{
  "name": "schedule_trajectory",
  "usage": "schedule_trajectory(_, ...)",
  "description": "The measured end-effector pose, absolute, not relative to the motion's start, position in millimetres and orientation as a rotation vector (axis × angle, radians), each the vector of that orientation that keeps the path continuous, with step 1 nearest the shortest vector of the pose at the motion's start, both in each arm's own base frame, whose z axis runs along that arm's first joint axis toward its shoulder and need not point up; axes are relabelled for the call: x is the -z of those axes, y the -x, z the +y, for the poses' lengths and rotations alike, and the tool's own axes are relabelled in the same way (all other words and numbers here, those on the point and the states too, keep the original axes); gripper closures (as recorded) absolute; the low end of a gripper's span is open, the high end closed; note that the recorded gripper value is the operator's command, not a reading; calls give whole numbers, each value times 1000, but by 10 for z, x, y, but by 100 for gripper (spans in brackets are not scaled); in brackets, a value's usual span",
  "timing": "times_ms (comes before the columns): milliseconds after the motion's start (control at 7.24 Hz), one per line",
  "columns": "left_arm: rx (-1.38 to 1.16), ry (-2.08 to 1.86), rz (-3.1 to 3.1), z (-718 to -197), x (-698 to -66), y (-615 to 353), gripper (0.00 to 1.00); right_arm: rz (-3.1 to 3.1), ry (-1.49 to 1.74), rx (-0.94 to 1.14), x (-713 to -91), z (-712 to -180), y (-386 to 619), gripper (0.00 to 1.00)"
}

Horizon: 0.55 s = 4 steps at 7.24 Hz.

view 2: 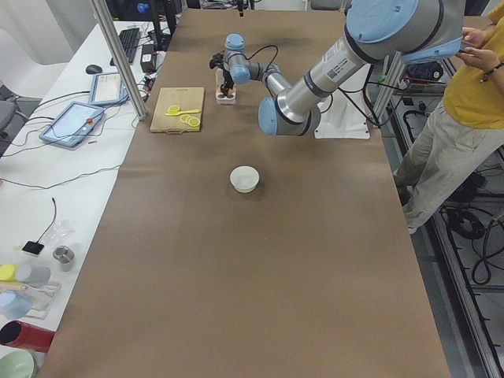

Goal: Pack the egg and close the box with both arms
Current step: 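Lower the egg into the empty cup and open the left gripper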

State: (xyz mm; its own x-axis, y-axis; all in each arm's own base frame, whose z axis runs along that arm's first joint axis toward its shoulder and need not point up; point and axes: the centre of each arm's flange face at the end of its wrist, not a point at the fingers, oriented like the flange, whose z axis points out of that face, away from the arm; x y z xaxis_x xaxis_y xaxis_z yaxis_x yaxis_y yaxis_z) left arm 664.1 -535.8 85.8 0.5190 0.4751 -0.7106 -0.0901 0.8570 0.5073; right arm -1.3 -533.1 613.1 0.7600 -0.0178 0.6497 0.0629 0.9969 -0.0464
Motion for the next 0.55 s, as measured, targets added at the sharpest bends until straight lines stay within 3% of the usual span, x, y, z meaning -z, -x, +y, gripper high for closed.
schedule_trajectory(552, -375, -459, 950, -5354, -814, -6762, 80, -706, 66, 57, -6159, -5320, 7, 0)
